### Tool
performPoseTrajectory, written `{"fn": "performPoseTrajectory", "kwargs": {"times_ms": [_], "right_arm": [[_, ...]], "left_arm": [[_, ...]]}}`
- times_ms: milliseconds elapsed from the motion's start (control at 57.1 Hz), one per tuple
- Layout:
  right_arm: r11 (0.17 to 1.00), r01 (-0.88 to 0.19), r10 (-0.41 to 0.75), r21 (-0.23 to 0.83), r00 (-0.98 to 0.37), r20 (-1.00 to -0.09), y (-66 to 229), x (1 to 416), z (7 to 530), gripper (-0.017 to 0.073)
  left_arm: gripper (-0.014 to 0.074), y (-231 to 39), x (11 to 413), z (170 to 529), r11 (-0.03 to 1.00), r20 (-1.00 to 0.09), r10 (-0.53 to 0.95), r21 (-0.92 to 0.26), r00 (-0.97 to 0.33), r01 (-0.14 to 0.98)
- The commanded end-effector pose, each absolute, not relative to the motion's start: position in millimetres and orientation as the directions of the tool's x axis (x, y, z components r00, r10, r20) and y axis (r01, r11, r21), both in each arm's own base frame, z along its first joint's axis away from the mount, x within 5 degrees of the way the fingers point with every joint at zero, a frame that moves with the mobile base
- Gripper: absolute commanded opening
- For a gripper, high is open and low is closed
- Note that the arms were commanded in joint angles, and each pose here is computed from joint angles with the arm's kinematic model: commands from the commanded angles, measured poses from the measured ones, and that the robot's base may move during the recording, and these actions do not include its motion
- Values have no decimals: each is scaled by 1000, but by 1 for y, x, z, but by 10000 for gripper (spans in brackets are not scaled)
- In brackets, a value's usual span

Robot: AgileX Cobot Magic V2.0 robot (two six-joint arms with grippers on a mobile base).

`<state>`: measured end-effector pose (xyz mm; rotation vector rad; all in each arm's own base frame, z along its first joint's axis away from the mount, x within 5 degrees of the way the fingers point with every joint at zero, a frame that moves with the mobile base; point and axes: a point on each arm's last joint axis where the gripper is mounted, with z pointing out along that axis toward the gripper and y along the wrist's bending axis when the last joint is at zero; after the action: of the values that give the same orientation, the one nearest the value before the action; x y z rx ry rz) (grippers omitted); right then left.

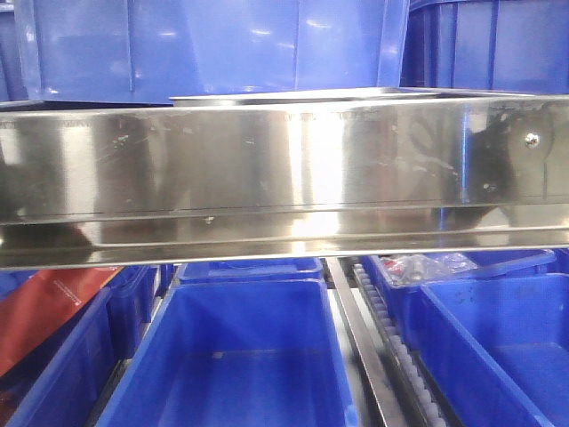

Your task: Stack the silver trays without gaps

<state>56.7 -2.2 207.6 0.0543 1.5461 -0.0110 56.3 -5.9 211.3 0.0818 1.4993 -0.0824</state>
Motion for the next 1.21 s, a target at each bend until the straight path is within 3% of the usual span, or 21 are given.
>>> {"fn": "performPoseTrajectory", "kwargs": {"times_ms": [0,840,1015,1190], "right_arm": [[999,43,19,21,44,-999,-2,56,209,-80],[999,43,19,21,44,-999,-2,56,209,-80],[999,46,17,21,77,-997,-3,56,212,-80],[981,40,177,188,199,-964,-5,55,222,-80]], "left_arm": [[-9,-6,56,214,993,-995,-6,5,97,114],[-9,-6,56,214,993,-995,-6,5,97,114],[-9,-7,55,219,993,-989,-12,6,147,121],[-9,-9,51,235,989,-947,-40,6,319,145]]}}
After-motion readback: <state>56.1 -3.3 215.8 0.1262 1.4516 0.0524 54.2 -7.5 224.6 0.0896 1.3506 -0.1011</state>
